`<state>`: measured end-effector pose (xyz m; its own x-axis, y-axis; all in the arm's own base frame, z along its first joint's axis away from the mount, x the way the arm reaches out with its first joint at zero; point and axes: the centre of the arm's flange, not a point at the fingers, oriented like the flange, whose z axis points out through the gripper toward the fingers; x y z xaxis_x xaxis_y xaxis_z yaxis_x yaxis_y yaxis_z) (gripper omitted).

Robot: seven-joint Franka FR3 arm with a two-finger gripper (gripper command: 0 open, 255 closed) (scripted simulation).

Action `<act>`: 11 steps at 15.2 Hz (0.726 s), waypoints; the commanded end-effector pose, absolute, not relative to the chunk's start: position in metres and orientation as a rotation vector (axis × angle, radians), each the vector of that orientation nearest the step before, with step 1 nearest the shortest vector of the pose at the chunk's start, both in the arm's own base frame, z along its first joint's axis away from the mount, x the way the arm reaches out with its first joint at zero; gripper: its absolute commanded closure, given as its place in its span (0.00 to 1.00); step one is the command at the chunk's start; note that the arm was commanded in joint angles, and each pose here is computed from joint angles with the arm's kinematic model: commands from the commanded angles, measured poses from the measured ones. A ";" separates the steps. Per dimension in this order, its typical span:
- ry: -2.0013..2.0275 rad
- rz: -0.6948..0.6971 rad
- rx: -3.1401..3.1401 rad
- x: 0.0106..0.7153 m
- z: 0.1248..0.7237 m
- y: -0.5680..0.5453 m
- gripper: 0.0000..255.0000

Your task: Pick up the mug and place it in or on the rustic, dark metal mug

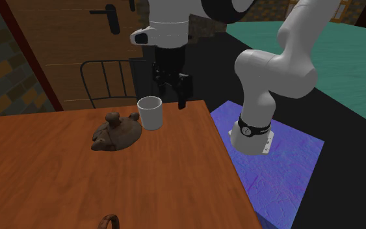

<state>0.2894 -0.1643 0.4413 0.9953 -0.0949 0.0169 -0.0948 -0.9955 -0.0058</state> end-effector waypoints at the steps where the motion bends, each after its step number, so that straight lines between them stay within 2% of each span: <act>1: 0.142 -0.041 -3.149 0.287 0.428 -0.184 0.00; 11: 0.128 -0.072 -3.189 0.283 0.368 -0.238 0.00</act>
